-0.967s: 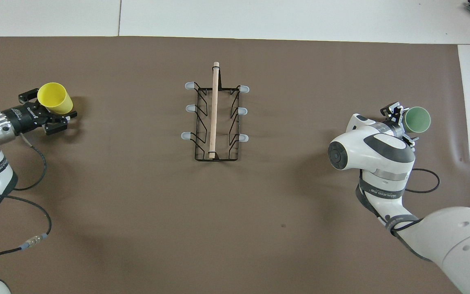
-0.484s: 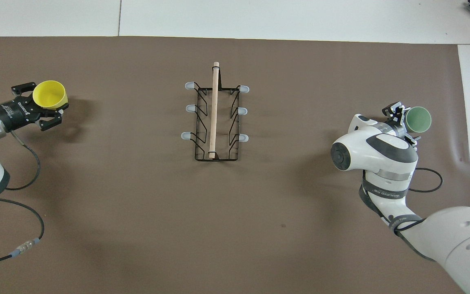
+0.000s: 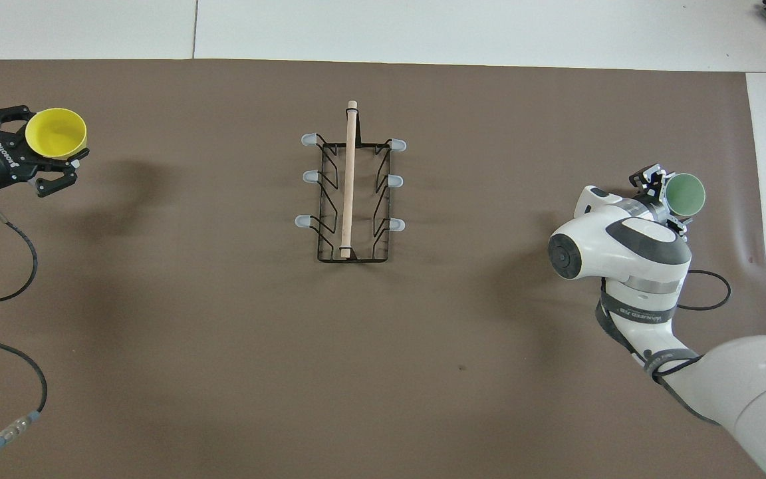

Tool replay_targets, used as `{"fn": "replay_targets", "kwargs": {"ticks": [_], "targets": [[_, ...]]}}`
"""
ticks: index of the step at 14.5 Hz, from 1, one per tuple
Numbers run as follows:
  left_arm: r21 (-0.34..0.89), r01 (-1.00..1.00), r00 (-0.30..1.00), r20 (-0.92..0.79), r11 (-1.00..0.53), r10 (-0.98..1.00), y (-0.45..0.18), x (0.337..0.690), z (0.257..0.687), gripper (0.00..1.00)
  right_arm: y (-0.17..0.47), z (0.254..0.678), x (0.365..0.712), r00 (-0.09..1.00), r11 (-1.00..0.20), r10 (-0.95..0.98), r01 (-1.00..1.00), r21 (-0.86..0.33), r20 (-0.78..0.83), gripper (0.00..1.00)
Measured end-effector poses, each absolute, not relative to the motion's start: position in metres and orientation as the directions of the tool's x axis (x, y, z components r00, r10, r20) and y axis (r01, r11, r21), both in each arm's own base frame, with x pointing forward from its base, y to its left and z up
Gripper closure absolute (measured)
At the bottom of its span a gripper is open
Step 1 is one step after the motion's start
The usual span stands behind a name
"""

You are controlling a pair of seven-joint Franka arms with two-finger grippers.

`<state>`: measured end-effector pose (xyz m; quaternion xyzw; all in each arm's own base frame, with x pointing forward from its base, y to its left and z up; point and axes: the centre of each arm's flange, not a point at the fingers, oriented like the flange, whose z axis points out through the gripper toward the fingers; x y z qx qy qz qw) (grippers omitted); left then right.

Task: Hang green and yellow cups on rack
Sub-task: 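Lift the yellow cup with the left gripper while the right gripper lifts the green cup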

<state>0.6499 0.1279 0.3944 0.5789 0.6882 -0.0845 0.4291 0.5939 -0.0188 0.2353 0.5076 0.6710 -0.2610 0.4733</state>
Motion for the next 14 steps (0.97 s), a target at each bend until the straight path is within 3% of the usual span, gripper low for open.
{"fn": "replay_targets", "kwargs": {"ticks": [3,6,10,14], "targets": [[0.432,0.869,0.105,-0.636,0.240,0.764,0.122,0.643,0.433,0.33,-0.016,0.236,0.594,-0.030,0.343,0.433,0.930,0.134,-0.901,0.30],[0.465,0.881,0.201,-0.540,0.090,0.817,0.107,0.631,0.473,0.33,0.000,0.249,0.596,0.041,0.219,0.511,0.960,0.176,-0.859,0.30],[0.498,0.862,0.339,-0.416,-0.100,0.844,0.068,0.619,0.518,0.33,0.018,0.327,0.601,0.098,0.010,0.745,0.987,0.158,-0.660,0.32],[0.498,0.794,0.514,-0.247,-0.348,0.821,0.001,0.603,0.559,0.33,0.034,0.392,0.588,0.208,-0.133,0.848,0.974,0.185,-0.488,0.33]]}}
